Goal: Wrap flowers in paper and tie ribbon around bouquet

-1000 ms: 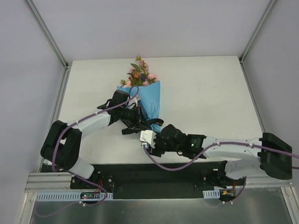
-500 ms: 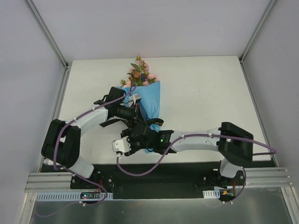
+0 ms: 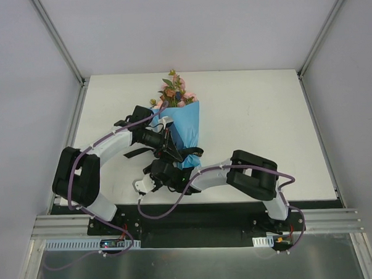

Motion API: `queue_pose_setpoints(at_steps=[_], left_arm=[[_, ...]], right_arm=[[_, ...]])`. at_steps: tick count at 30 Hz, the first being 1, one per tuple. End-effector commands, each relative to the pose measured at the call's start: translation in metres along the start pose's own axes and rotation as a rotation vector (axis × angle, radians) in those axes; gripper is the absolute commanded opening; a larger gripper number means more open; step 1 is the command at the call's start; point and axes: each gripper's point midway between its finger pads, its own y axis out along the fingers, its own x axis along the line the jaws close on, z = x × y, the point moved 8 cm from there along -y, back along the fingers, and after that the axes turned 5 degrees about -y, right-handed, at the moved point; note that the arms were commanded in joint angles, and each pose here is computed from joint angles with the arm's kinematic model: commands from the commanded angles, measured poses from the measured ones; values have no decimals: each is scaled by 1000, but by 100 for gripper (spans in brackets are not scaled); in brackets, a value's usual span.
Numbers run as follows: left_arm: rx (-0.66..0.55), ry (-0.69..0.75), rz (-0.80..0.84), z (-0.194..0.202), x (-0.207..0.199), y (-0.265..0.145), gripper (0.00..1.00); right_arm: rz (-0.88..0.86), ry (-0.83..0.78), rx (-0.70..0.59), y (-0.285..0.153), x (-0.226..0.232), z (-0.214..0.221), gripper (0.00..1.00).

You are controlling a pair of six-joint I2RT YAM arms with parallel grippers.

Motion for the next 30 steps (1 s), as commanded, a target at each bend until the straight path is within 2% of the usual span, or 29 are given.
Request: queue_pose_setpoints(at_steps=[1, 3, 4, 7, 8, 9, 18, 24, 30], left_arm=[[15, 31, -1, -1, -1, -1, 4], [12, 43, -1, 0, -1, -2, 4], [15, 41, -1, 0, 0, -1, 4], [21, 45, 4, 2, -1, -2, 4], [20, 57, 6, 4, 0, -3, 4], [16, 68, 11, 5, -3, -4, 4], [-22, 74, -25, 3, 0, -6, 2], [-67, 94, -61, -2, -2, -7, 1], [-92, 94, -82, -4, -1, -7, 0]], right_arm=[[125, -28, 39, 13, -19, 2, 51], [141, -29, 48, 17, -23, 2, 42], [138, -27, 48, 19, -22, 4, 19], [130, -4, 21, 15, -19, 3, 0], [172, 23, -12, 4, -29, -1, 0], [129, 45, -52, 2, -17, 0, 0], [81, 275, -247, -46, -19, -9, 0], [54, 588, -365, -76, -11, -10, 0], [46, 882, -429, -100, -9, -10, 0]])
